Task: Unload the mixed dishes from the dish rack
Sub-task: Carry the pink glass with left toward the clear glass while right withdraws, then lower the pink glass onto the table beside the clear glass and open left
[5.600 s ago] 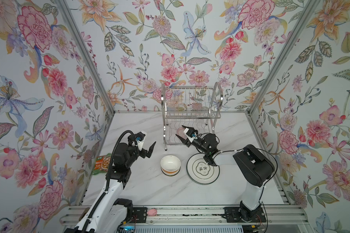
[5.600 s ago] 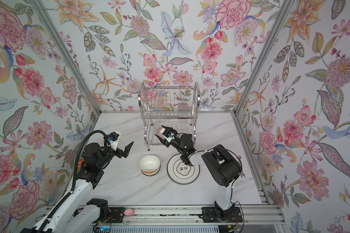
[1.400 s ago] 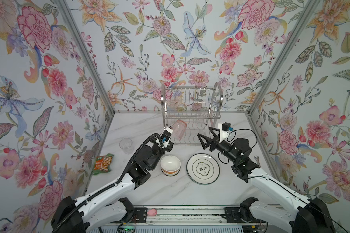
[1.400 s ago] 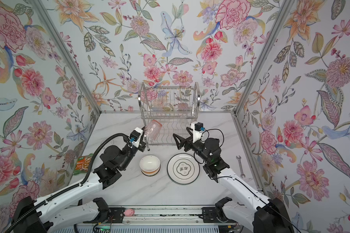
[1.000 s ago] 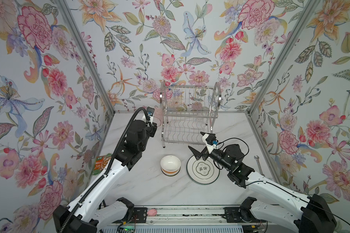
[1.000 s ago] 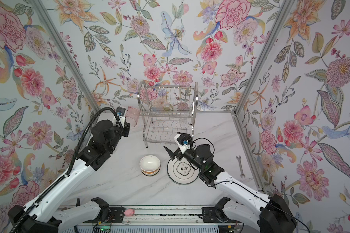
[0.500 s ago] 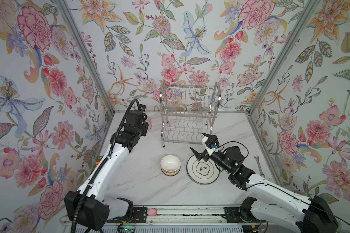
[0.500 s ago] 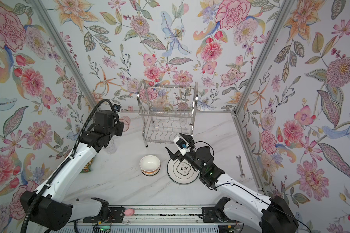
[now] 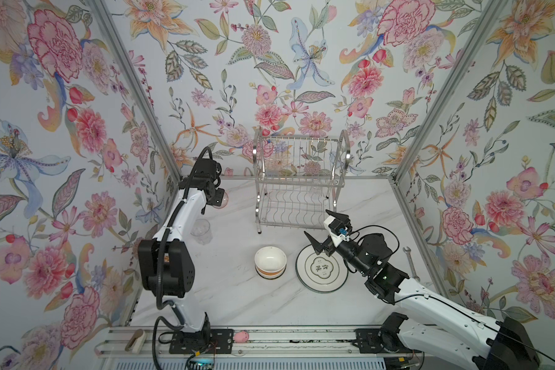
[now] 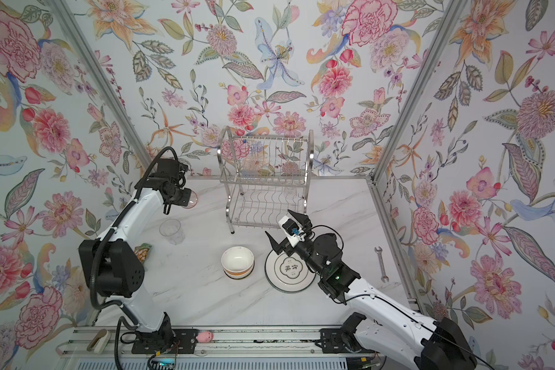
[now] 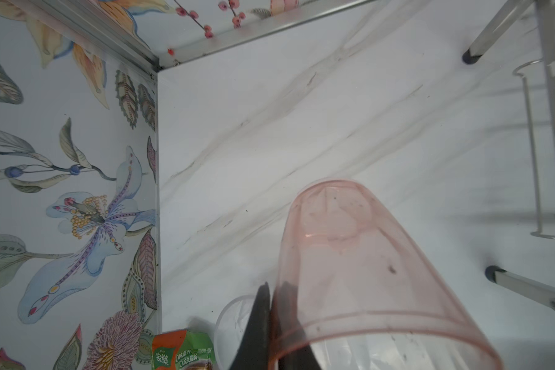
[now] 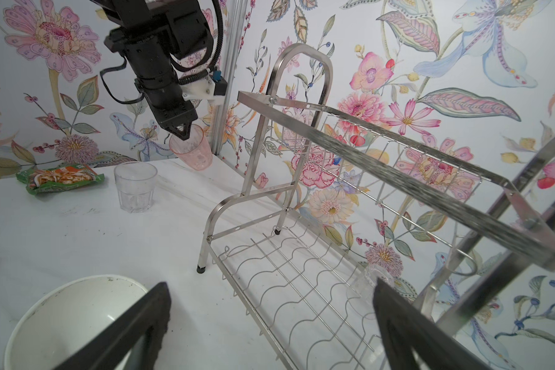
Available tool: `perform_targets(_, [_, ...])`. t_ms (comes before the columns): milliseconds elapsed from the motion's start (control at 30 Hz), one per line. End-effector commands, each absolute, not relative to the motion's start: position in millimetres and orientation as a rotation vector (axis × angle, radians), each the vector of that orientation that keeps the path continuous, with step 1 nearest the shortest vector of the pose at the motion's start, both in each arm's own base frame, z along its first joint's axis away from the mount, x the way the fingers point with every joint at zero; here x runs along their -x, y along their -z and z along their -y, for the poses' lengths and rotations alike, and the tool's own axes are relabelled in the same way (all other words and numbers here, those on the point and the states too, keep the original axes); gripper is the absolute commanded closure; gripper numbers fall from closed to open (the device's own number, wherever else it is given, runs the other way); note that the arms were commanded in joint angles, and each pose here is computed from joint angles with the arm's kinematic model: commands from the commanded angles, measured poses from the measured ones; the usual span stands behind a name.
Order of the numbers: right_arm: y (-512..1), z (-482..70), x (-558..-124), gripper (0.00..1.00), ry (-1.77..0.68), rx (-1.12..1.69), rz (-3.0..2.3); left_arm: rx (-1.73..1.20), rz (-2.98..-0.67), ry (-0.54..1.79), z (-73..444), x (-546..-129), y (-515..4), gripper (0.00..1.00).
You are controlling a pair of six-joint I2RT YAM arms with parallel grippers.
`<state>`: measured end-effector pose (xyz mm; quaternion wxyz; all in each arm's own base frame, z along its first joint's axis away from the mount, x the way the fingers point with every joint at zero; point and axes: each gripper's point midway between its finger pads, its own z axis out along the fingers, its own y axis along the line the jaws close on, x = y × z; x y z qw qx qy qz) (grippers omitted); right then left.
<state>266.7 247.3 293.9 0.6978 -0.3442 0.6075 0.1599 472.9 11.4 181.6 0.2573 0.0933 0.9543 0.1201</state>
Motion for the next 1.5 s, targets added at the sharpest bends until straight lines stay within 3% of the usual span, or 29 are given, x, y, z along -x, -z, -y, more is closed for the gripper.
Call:
perform_targets(0, [-292,-241,-265,0.01,-0.353,0.738,-1.373,-0.334,-2.727,-0.313,-22,-474,-159,1.0])
perform_targets(367, [-292,-233,-265,0.01,-0.345,0.695,-1.404,-0.366,-2.888,-0.286,-35,-495,-105,1.0])
perform_targets(667, [-294,-231,-267,0.01,-0.324,0.687,-1.406,-0.314,-2.931,-0.266,-55,-492,-96,1.0])
perform_targets(1067, [-295,-235,-270,0.01,-0.33,0.676,-1.414,-0.307,-2.966,-0.266,-60,-492,-79,0.9])
perform_targets(1267, [-298,-235,-271,0.01,-0.325,0.672,-1.411,-0.291,-2.96,-0.268,-64,-497,-77,0.8])
perform_targets(1467, [-298,-231,-269,0.01,-0.312,0.661,-1.413,-0.253,-2.935,-0.263,-64,-504,-84,0.58])
